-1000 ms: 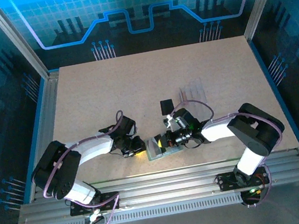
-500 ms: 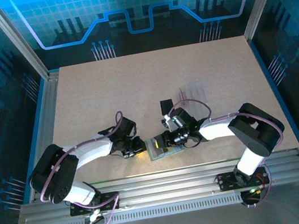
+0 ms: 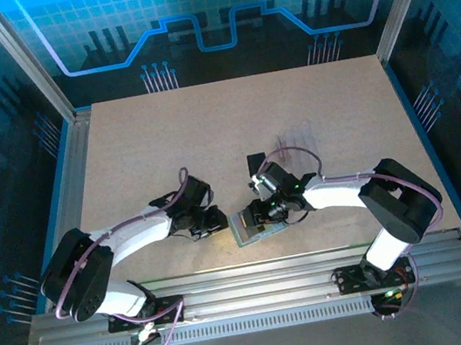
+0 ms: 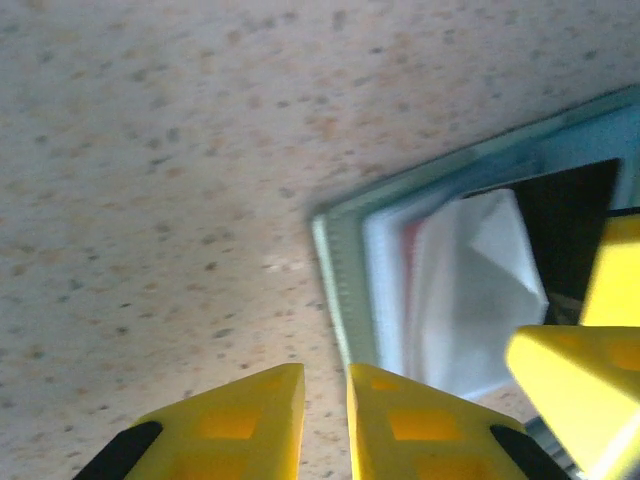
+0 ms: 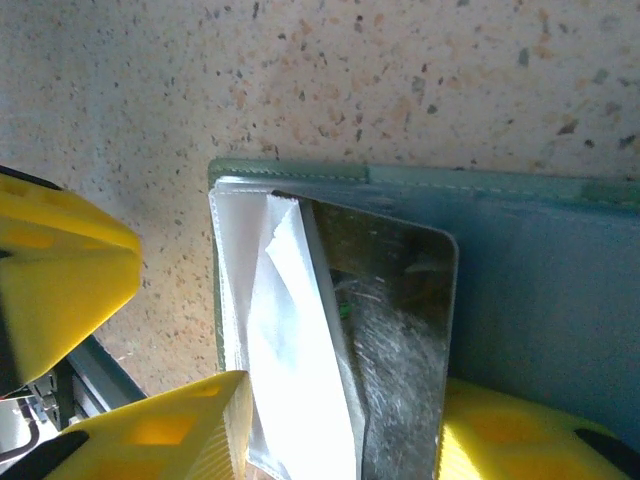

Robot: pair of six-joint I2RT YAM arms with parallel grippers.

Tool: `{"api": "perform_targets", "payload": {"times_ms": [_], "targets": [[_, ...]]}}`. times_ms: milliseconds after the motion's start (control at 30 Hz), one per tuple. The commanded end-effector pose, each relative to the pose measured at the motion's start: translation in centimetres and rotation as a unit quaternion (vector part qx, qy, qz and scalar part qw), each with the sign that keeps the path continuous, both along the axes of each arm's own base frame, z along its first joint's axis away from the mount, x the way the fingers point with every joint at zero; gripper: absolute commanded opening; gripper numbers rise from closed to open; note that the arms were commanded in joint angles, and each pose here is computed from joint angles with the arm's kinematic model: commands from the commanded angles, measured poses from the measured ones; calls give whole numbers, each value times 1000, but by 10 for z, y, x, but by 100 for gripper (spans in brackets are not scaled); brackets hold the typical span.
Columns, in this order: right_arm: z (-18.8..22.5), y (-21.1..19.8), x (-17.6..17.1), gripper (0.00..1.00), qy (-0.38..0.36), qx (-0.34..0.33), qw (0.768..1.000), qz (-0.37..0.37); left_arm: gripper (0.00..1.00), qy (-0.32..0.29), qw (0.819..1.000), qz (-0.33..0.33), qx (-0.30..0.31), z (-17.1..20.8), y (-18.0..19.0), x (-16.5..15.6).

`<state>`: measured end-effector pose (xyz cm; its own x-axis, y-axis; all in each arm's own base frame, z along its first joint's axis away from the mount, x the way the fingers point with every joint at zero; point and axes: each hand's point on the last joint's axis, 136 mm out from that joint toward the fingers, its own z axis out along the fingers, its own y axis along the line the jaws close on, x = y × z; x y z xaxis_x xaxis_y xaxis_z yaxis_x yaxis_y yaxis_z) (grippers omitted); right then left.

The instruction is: Put the credit cards into the card holder

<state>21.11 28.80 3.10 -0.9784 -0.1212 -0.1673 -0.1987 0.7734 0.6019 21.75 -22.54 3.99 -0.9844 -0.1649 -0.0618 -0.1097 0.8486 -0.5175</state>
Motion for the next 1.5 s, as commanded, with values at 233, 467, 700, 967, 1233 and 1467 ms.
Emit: {"api": "perform_targets", "payload": {"times_ms": [233,467,700,967,1233,1467], "targets": [[-2,-6,-8,49,13,-43,999,18,16,5,999,-25,-27,-5,-33,16],[6,-4,-4,52,9,-54,998,30,15,30,999,-25,-8,-33,-23,4],[-1,-4,-3,52,21,-64,997,32,15,32,999,-26,-3,-40,-15,-6],[-1,0,2,45,16,-70,997,33,15,42,999,-24,1,-50,-12,-11],[0,5,-3,42,13,-69,997,45,15,43,999,-22,1,-52,-10,-13],[5,18,-8,42,13,-44,997,59,15,41,999,-23,-2,-49,-10,-14]]}}
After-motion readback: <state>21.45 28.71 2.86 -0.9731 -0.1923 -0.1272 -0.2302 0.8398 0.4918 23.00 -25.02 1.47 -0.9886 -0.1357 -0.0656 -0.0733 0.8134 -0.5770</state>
